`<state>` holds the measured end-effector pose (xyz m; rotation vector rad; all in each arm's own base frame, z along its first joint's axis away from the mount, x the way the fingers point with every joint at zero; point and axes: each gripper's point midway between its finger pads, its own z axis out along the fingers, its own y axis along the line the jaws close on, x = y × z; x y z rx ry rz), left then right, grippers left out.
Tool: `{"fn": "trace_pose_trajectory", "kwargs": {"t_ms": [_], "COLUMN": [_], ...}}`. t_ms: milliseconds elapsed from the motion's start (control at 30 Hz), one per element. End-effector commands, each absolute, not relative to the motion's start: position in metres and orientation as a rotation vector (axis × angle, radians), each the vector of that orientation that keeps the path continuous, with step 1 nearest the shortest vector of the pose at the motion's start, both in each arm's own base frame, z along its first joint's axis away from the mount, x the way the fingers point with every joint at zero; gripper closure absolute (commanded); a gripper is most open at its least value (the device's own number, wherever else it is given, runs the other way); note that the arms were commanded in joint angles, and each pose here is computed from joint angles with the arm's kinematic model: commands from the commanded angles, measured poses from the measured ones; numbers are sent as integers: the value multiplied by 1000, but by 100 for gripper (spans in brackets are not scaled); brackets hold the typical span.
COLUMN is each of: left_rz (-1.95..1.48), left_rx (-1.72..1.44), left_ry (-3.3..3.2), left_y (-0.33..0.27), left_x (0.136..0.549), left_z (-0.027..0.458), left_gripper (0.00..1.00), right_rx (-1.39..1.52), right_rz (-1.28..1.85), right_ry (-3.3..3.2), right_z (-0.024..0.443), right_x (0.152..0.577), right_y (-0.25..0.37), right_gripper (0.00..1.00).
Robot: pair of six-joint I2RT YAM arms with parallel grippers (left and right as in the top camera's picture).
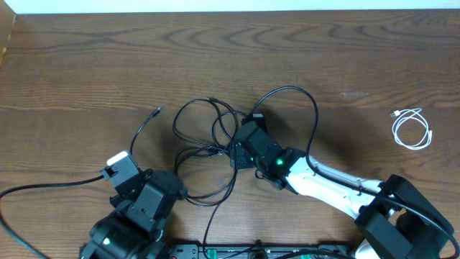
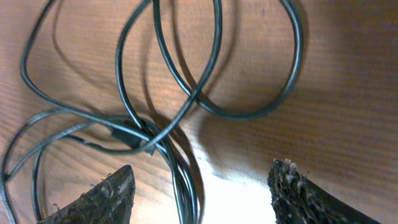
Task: Untangle cables
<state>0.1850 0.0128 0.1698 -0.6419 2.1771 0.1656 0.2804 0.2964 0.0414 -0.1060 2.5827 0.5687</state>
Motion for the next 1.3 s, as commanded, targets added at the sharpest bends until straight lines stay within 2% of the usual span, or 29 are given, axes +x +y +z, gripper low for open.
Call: {"fn": "trace_pose_trajectory", "kwargs": {"t_ms": [0, 367, 600, 667, 767, 800, 967, 1267], "left_rz": [181, 268, 326, 323, 351, 337, 133, -39], "left_rx": [-682, -743, -720, -714, -709, -686, -388, -214], "left_ry": [2240, 2421, 2563, 2620, 2688, 2719, 2919, 3017], "left_y": [13, 8, -4, -9, -13, -17, -56, -84], "left_x": [182, 185, 189, 185, 181, 181, 184, 184], "left_z": [152, 108, 80, 71, 59, 55, 34, 22], "left_gripper": [92, 92, 92, 92, 92, 92, 92, 92], "right_rx": [-79, -46, -84, -89, -97, -99, -108, -123], "right_rz": [528, 451, 510, 478, 393, 358, 230, -61], "right_ry": [2558, 2528, 2587, 2620, 2700, 2727, 2834, 3036], "right_z": [39, 31, -10, -23, -40, -44, -56, -64], "right_x": [286, 297, 293, 289, 277, 272, 253, 216], "right_y": [292, 286, 302, 298, 284, 278, 254, 194], "right_gripper": [34, 32, 34, 41, 86, 94, 99, 99]}}
